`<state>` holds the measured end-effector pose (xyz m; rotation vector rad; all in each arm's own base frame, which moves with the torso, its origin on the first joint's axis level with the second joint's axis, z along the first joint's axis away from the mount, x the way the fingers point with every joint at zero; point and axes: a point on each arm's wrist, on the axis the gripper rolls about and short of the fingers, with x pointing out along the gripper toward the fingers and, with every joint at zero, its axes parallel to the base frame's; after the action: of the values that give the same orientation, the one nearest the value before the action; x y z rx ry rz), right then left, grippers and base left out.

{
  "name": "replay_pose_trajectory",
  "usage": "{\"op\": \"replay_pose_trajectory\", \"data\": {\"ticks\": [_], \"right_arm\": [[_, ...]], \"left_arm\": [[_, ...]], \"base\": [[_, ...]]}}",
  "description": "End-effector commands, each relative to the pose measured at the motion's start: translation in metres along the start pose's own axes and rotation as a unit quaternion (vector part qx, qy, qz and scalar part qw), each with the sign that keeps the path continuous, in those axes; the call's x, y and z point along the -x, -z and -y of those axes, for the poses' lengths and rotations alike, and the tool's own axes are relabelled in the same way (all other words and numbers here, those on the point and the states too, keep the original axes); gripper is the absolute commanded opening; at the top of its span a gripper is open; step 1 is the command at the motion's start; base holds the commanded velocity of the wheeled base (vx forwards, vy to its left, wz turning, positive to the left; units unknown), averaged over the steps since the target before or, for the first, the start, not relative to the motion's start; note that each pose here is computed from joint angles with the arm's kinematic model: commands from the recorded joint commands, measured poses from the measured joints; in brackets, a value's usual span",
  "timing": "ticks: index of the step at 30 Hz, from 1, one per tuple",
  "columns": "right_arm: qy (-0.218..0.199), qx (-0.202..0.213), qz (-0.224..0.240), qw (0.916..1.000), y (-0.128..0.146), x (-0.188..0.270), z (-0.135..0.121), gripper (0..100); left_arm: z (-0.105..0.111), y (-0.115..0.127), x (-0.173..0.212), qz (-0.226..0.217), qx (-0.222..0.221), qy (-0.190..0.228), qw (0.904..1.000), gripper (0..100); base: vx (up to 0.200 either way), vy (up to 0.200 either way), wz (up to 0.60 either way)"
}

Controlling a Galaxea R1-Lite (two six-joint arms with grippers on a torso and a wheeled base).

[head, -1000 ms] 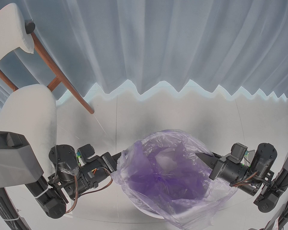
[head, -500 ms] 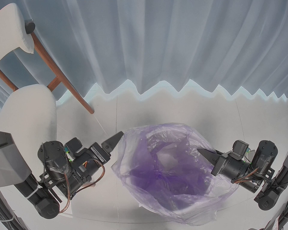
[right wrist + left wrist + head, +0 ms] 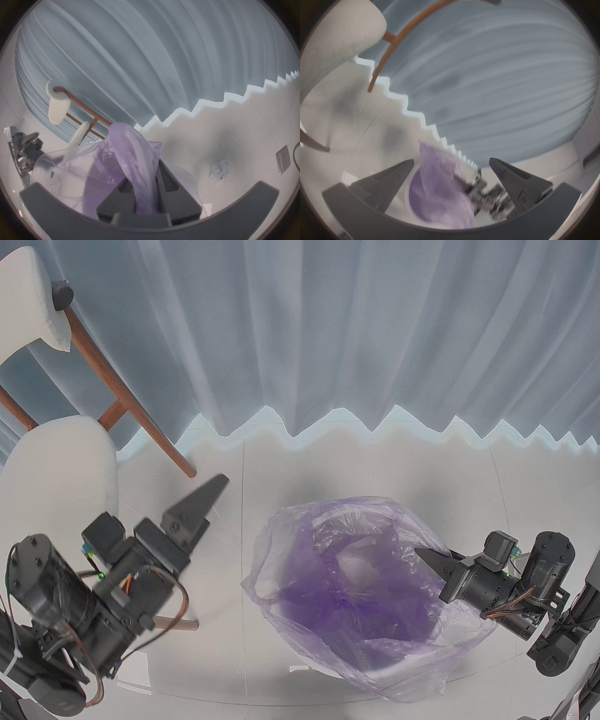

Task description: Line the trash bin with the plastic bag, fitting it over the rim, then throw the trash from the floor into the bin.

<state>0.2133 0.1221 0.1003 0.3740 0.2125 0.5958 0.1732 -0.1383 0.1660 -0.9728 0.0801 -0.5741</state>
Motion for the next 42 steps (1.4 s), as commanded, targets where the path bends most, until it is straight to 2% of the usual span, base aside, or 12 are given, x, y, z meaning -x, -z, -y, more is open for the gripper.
{"op": "replay_pose_trajectory", "data": {"ticks": [1,3,8,11,20,29,30,35,37,39,42], "right_arm": [[0.044,0.041,-0.008,0.9982,0.011,-0.006,0.007,0],[0.047,0.053,-0.015,0.9974,0.015,-0.007,0.007,0],[0.048,0.062,-0.024,0.9966,0.018,-0.006,0.008,0],[0.052,0.064,-0.026,0.9963,0.019,-0.006,0.008,0],[0.052,0.069,-0.027,0.9959,0.020,-0.006,0.008,0],[0.050,0.069,-0.023,0.9961,0.018,-0.005,0.007,0],[0.050,0.069,-0.022,0.9961,0.017,-0.005,0.007,0],[0.048,0.065,-0.018,0.9965,0.016,-0.004,0.006,0],[0.043,0.054,-0.004,0.9976,0.010,-0.003,0.004,0],[0.039,0.041,0.009,0.9984,0.004,-0.003,0.003,0],[0.026,0.022,0.028,0.9990,-0.005,-0.005,0.002,0]], "left_arm": [[0.013,0.039,0.065,-0.164,-0.067,0.016,0.9841,100],[0.008,0.043,0.065,-0.181,-0.089,-0.013,0.9793,100],[0.019,0.041,0.051,-0.173,-0.086,-0.013,0.9810,100],[0.019,0.045,0.045,-0.200,-0.096,-0.043,0.9740,100],[0.014,0.054,0.037,-0.235,-0.083,-0.091,0.9642,100],[0.006,0.065,0.029,-0.248,-0.079,-0.114,0.9587,100],[0.004,0.066,0.027,-0.249,-0.079,-0.116,0.9582,0],[0.000,0.070,0.027,-0.253,-0.072,-0.130,0.9560,0],[-0.008,0.072,0.033,-0.260,-0.075,-0.147,0.9514,0],[-0.010,0.069,0.037,-0.256,-0.076,-0.149,0.9520,0],[-0.004,0.062,0.040,-0.236,-0.075,-0.142,0.9584,0]], "base": [[0.000,0.000,0.00],[0.000,0.000,0.00],[0.000,0.000,0.00],[0.000,0.000,0.00],[0.000,0.000,0.00],[0.000,0.000,0.00],[0.000,0.000,0.00],[0.000,0.000,0.00],[0.000,0.000,0.00],[0.000,0.000,0.00],[0.000,0.000,0.00]]}}
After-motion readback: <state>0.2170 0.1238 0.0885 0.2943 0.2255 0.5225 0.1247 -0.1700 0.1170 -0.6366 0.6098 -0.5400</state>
